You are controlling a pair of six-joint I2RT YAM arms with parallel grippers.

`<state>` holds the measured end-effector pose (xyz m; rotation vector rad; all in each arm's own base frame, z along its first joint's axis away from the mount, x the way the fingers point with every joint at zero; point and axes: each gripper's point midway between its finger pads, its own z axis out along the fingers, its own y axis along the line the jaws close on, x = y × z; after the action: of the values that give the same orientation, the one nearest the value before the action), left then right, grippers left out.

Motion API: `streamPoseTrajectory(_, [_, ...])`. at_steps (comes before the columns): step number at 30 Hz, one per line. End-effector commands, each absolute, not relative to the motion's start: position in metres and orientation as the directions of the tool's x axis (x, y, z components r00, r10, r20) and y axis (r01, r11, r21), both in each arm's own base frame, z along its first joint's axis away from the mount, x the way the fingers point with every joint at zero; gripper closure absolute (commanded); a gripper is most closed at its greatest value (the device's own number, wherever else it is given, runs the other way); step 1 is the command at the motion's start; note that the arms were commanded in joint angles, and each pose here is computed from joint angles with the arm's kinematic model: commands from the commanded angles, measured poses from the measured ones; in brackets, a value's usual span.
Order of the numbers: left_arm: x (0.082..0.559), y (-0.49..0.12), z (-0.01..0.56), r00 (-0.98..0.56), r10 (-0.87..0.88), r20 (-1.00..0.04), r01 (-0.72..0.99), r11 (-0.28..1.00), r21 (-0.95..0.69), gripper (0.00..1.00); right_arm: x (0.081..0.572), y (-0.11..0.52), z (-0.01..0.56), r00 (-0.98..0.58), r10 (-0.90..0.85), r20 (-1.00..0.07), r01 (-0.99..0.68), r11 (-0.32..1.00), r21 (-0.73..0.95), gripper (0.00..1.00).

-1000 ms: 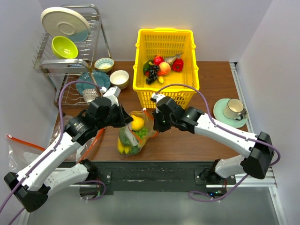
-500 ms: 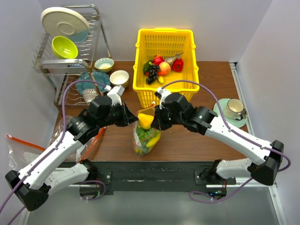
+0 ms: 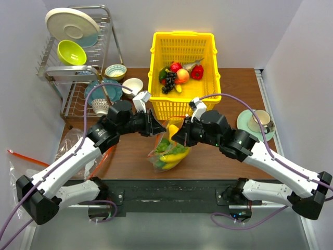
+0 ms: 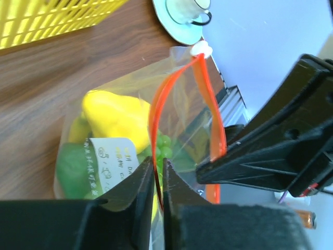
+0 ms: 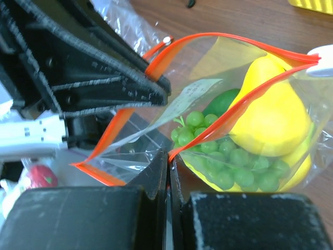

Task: Place the food in the zip-top bag and seal the zipper
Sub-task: Adjust the zipper food storage bag at the center of the board.

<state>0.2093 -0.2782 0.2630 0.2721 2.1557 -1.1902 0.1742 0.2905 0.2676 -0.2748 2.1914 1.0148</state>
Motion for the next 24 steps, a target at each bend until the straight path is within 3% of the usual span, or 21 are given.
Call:
streamPoseTrajectory(1, [0.205,-0.296,0.291,-0.682,-0.065,-0.729,0.634,0.444,-0.633,0.76,0.192,0.296,0.289,-0.701,0.267,-0.661,-0.389,0.634,0.668,1.0])
streamPoseTrajectory(6, [0.203,-0.299,0.281,-0.692,-0.02,-0.721,0.643,0.438,-0.629,0.52,0.196,0.295,0.283,-0.706,0.318,-0.633,-0.337,0.636,0.695,1.0])
streamPoseTrajectory(8, [0.201,-0.301,0.278,-0.688,-0.002,-0.726,0.657,0.423,-0.624,0.36,0.198,0.295,0.282,-0.703,0.332,-0.629,-0.325,0.637,0.7,1.0])
streamPoseTrajectory(9, [0.199,-0.301,0.278,-0.684,0.007,-0.73,0.668,0.408,-0.622,0.23,0.198,0.296,0.281,-0.708,0.338,-0.62,-0.314,0.635,0.705,1.0])
streamPoseTrajectory(10, [0.198,-0.302,0.277,-0.672,0.022,-0.74,0.684,0.402,-0.609,0.18,0.199,0.296,0.281,-0.708,0.341,-0.619,-0.313,0.634,0.707,1.0])
streamPoseTrajectory(15, [0.194,-0.298,0.272,-0.638,0.075,-0.767,0.725,0.396,-0.564,0.13,0.201,0.301,0.284,-0.717,0.348,-0.604,-0.299,0.629,0.717,1.0])
streamPoseTrajectory(24, [0.19,-0.29,0.261,-0.584,0.149,-0.798,0.773,0.402,-0.49,0.16,0.204,0.314,0.277,-0.763,0.33,-0.556,-0.252,0.64,0.726,1.0])
